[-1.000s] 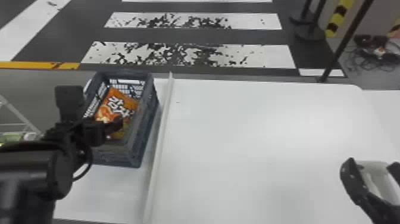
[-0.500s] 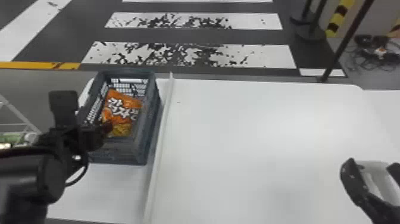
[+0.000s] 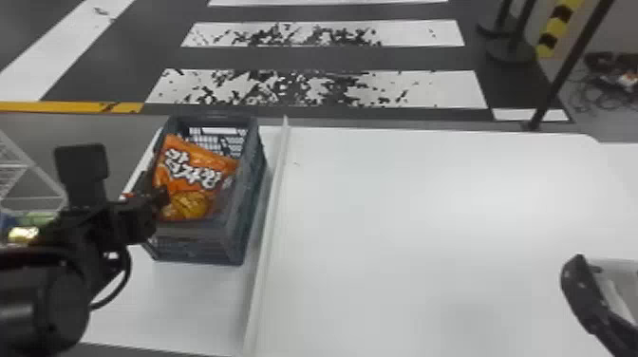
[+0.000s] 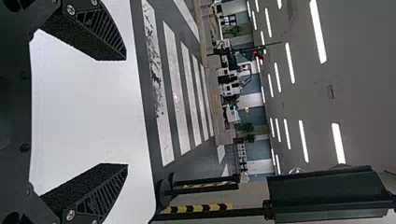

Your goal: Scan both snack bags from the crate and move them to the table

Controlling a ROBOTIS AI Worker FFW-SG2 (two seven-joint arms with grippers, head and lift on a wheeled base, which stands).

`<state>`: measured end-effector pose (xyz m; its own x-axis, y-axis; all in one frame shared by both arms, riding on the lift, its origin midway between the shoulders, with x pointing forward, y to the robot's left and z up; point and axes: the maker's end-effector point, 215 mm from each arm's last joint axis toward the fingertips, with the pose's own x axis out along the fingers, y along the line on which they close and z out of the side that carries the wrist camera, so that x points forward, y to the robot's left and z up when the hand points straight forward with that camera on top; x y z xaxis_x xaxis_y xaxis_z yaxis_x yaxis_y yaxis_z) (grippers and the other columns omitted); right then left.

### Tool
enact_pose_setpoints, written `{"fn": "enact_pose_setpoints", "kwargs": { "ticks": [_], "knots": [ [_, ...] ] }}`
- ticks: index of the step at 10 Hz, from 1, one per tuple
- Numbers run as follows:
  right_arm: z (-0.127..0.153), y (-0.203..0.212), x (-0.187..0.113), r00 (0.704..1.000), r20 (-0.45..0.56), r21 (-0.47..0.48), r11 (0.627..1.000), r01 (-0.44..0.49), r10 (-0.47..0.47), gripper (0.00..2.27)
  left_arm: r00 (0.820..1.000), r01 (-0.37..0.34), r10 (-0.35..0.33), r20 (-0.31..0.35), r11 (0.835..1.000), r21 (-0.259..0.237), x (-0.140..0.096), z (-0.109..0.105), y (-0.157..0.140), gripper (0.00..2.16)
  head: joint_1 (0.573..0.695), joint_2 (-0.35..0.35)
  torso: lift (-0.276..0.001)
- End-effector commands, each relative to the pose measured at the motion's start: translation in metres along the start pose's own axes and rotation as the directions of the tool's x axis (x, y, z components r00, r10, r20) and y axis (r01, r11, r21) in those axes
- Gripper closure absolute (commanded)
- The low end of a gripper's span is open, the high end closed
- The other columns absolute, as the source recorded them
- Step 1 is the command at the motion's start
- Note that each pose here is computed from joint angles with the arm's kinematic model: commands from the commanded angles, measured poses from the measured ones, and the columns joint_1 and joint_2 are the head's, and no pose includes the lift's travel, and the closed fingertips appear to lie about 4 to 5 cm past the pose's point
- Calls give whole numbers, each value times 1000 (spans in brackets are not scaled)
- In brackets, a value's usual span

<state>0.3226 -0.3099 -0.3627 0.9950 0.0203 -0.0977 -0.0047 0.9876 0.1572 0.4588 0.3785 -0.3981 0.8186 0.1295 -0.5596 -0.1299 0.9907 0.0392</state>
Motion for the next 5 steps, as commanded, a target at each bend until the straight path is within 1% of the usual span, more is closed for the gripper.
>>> {"fn": "enact_pose_setpoints", "kwargs": {
  "ticks": [1,3,4,5],
  "knots": [
    [1,0,-1,1000,2,6,1000,0,0,113,1000,-16,16,21,1000,10,-11,7,8,2135,695,100,-87],
    [0,0,-1,1000,1,20,1000,-7,7,113,999,-19,19,47,1000,16,-21,16,8,2135,695,110,-87],
    [1,0,-1,1000,5,25,1000,-6,6,113,999,-19,18,50,1000,20,-23,17,7,2135,695,111,-87],
    [0,-2,-2,1000,3,23,1000,-3,3,113,998,-17,15,62,1000,22,-26,22,6,2135,695,111,-87]
  ]
}}
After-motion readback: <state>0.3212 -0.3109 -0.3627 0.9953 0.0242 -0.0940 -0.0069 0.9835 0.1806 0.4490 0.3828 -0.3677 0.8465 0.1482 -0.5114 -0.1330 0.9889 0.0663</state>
